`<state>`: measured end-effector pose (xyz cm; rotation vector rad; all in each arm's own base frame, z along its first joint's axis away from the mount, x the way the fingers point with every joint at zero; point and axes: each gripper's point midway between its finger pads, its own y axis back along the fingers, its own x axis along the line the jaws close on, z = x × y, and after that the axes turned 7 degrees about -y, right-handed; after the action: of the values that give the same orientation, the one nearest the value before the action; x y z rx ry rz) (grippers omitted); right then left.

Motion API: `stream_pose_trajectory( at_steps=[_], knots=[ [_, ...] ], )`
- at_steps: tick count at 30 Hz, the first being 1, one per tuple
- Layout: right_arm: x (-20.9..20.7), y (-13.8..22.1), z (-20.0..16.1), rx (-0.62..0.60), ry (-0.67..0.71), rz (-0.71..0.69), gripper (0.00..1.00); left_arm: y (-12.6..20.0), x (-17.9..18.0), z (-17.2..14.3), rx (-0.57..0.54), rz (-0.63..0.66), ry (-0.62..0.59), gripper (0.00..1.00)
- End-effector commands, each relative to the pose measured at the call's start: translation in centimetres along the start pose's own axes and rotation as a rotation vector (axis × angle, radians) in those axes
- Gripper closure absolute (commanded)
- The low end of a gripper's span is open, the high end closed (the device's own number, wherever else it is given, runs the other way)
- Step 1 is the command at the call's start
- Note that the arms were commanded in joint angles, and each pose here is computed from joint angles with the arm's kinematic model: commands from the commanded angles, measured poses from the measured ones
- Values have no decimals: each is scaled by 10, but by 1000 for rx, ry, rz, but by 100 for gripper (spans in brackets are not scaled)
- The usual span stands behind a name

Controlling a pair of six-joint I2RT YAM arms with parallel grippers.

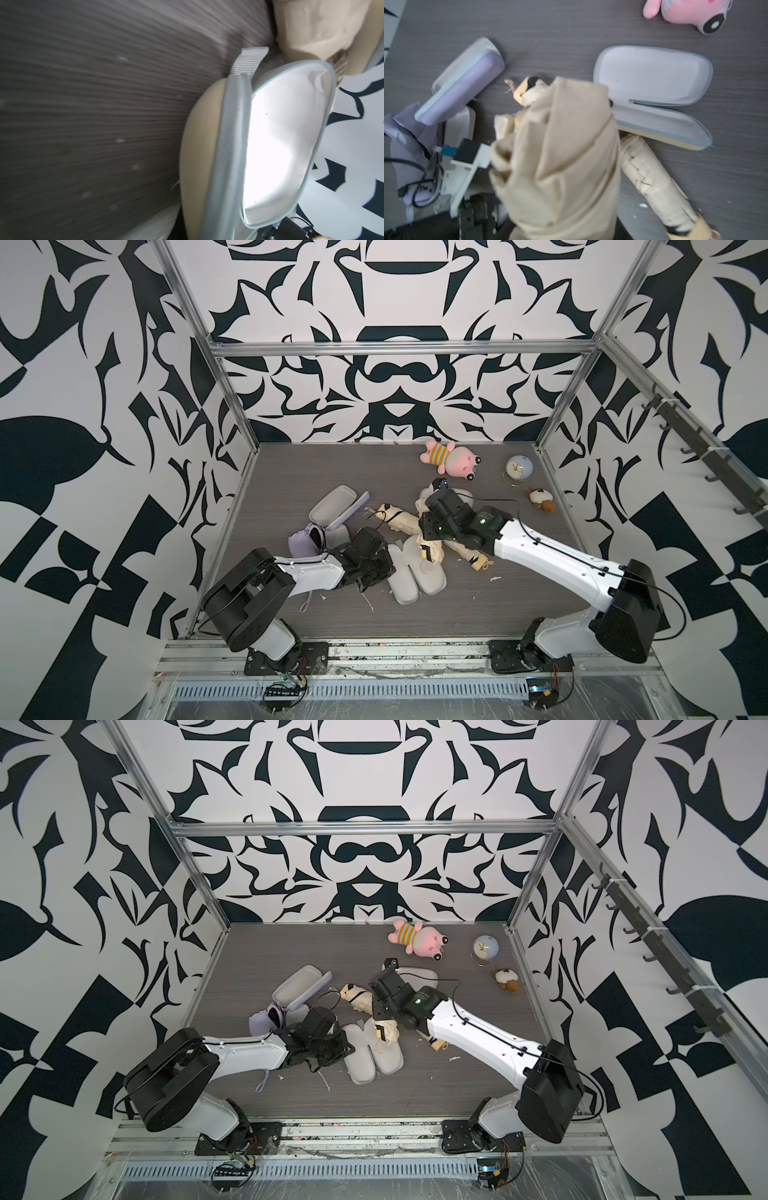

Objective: Put umbrellas into zippered umbrella sleeves
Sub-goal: Place the umbrella in the umbrella sleeve.

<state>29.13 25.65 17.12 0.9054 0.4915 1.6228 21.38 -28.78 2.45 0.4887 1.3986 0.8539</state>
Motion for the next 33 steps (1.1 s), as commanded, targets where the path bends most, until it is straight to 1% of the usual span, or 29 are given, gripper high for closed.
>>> stream_pose_trajectory(
  at_steps=[1, 3, 4, 6, 9, 11, 14, 21, 22, 23, 24, 25, 26, 27, 28, 29, 30, 33],
  knots=[
    [9, -6, 35, -297, -159, -15, 100, -8, -10, 6, -25, -43, 32, 100],
    [15, -16, 26, -295, -143, -7, 100, -9, -11, 6, -22, -47, 32, 100],
    [16, -22, 18, -273, -131, -7, 100, -8, -13, 7, -24, -49, 29, 100],
    [19, -29, -2, -201, -114, 2, 100, -8, -12, 7, -28, -47, 30, 100],
    [24, -26, -33, -113, -72, 9, 100, -11, -11, 9, -40, -55, 39, 100],
    [23, -26, -54, -51, -49, 7, 100, -14, -13, 11, -52, -78, 53, 100],
    [13, -34, -82, 39, -50, -4, 100, -16, -14, 16, -84, -98, 74, 100],
    [21, -39, -118, 211, -54, 41, 100, -21, -11, 24, -136, -127, 98, 100],
    [19, -43, -127, 246, -38, 32, 100, -21, -10, 25, -140, -129, 100, 100],
    [14, -46, -141, 308, -16, 6, 100, -21, -10, 26, -138, -139, 103, 100],
    [7, -50, -148, 334, 11, -21, 100, -21, -9, 27, -124, -149, 106, 100],
    [-5, -53, -155, 352, 29, -71, 100, -18, -7, 29, -106, -160, 112, 90],
    [-14, -56, -159, 356, 35, -101, 100, -14, -3, 30, -80, -168, 118, 76],
    [-22, -57, -161, 359, 27, -117, 100, -10, 3, 30, -57, -158, 126, 65],
    [-27, -58, -161, 353, 11, -118, 100, -4, 11, 29, -40, -141, 129, 58],
    [-30, -59, -160, 344, -3, -113, 100, 1, 19, 28, -33, -119, 125, 56],
    [-30, -59, -157, 338, -13, -109, 100, 5, 24, 27, -29, -101, 121, 56],
    [-25, -60, -150, 329, -3, -95, 100, 12, 31, 25, -32, -82, 106, 66]
  ],
)
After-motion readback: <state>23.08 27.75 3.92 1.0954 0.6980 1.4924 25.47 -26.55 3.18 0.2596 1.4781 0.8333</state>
